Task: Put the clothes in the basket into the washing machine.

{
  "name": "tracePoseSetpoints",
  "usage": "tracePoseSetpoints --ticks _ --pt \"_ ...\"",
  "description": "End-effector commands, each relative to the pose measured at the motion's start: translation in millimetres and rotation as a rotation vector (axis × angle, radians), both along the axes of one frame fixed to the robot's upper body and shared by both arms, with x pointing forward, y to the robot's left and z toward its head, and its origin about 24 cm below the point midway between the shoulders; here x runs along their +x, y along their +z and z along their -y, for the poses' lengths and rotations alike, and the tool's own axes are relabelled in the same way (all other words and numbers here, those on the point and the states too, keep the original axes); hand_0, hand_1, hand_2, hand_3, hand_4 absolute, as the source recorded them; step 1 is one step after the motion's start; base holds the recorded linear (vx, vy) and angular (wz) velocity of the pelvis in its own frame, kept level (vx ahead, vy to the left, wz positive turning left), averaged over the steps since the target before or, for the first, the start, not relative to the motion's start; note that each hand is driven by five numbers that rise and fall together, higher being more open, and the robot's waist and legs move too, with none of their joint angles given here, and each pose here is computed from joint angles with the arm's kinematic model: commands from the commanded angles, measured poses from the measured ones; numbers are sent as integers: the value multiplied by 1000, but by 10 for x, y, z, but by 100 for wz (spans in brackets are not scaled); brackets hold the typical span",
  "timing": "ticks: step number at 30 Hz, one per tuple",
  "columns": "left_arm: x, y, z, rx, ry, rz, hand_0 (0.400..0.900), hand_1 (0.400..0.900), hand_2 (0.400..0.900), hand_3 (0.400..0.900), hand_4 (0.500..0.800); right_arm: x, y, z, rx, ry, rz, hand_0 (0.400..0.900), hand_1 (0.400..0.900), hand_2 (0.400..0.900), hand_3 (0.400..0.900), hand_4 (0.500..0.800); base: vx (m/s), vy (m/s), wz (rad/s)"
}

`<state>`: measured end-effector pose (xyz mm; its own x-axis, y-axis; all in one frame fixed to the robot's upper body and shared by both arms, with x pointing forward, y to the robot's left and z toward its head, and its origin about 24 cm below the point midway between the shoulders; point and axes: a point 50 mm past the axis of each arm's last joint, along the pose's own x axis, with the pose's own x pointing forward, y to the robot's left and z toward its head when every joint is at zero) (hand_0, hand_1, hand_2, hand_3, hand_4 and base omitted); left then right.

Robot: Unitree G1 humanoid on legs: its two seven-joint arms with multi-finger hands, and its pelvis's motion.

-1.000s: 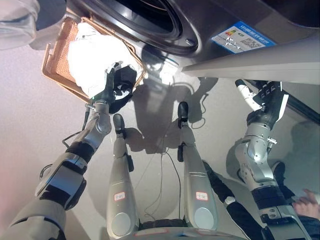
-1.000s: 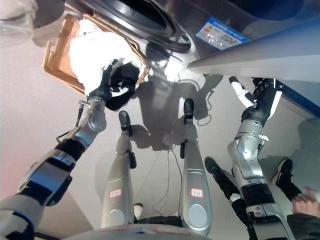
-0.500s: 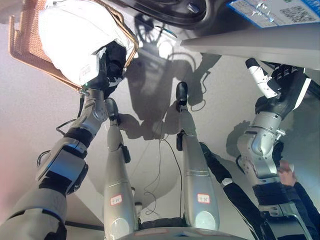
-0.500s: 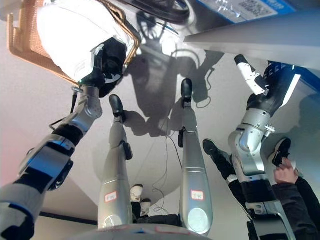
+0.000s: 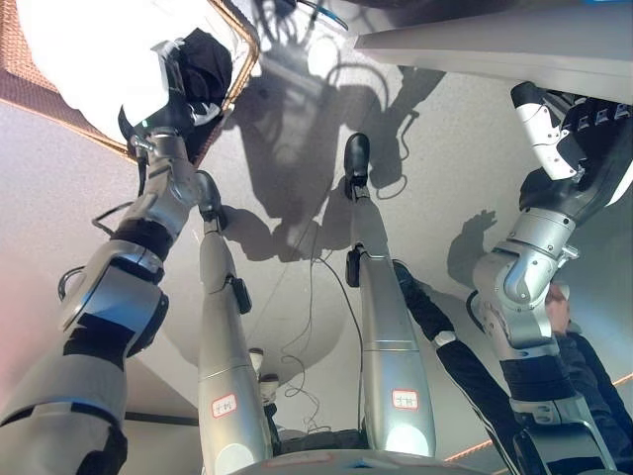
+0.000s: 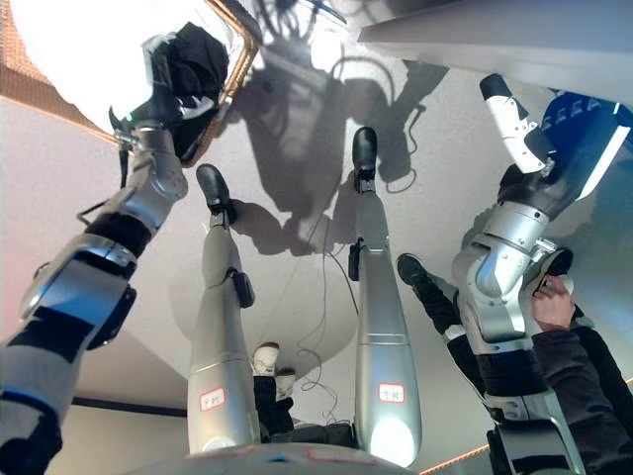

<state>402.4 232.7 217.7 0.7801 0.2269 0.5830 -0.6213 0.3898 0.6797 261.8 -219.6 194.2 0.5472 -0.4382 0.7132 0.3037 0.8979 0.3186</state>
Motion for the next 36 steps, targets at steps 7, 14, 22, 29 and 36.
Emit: tracePoseSetpoints --ticks 7,14,22,29,36 --pt "-6 -45 -12 37 0 -14 400 400 400 400 500 -240 509 -57 -137 20 296 900 900 900 900 800 0 0 0" --pt "-35 -239 53 -61 -61 -36 400 400 400 400 500 -124 352 -31 -136 20 194 900 900 900 900 800 0 0 0" --pt "-132 -579 211 -271 -180 -67 400 400 400 400 500 117 6 12 -138 37 -31 900 900 900 900 800 28 13 0" --pt "-211 -730 276 -364 -240 -82 400 400 400 400 500 199 -186 81 -134 46 -147 900 900 900 900 800 35 -5 -4" --pt "-271 -731 288 -461 -300 -54 400 400 400 400 500 218 -391 163 -122 43 -254 900 900 900 900 800 33 2 -2"
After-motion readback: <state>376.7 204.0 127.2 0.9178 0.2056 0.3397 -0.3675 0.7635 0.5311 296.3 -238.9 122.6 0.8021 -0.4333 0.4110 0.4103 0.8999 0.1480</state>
